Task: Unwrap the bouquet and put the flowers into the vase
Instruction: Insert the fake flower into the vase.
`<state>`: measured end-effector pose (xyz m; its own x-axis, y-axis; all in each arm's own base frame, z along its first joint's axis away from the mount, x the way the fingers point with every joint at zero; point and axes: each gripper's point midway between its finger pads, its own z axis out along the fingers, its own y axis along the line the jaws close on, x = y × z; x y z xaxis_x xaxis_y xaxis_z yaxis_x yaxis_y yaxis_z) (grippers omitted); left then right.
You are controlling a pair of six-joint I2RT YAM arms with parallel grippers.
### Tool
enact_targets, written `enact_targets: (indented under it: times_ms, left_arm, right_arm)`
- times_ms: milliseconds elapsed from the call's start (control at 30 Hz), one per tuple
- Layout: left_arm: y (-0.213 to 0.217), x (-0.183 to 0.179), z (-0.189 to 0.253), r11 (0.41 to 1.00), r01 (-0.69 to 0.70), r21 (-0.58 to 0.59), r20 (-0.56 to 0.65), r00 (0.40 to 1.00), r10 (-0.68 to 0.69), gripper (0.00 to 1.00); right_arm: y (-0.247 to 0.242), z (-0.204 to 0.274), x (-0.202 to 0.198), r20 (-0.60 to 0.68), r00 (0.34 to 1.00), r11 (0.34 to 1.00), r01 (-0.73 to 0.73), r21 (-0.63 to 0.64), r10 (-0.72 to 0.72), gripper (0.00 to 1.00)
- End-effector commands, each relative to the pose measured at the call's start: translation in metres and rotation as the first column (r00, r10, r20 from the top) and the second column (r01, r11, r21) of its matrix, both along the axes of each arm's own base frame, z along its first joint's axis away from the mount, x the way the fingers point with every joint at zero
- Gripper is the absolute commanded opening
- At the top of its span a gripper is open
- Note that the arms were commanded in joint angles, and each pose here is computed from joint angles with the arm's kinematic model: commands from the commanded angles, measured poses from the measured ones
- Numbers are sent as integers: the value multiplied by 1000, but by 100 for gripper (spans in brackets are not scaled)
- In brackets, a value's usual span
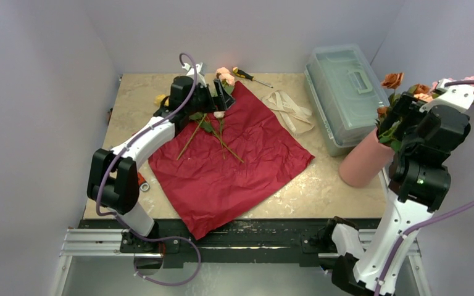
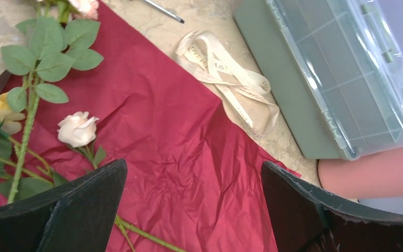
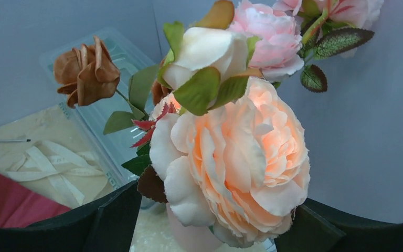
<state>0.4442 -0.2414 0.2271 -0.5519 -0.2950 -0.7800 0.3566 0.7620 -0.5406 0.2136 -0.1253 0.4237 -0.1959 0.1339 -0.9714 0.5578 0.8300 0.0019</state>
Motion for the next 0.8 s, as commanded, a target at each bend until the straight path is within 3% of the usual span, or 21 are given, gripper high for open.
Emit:
enact_targets:
  times_ms: [0,233,667,767]
  left_arm:
    - [14,13,5,998,-67,9,-6,998,67,100]
    - [25,13,-14,994,-102,46,-61,993,105,100]
    - [32,16,-30,989,-134,65,-115,983,141,100]
    - [32,16,-32,988,-139,66,-115,983,146,100]
  right_arm:
    - [2,-13,-21,-68,998,1000,8,-29,-10,89]
    - [28,-3,-34,-136,980,986,-153,-72,142,98]
    - [43,103,-29,15,968,940,-241,-243,252,98]
    - [56,118,-15,34,938,910,-326,-256,345,98]
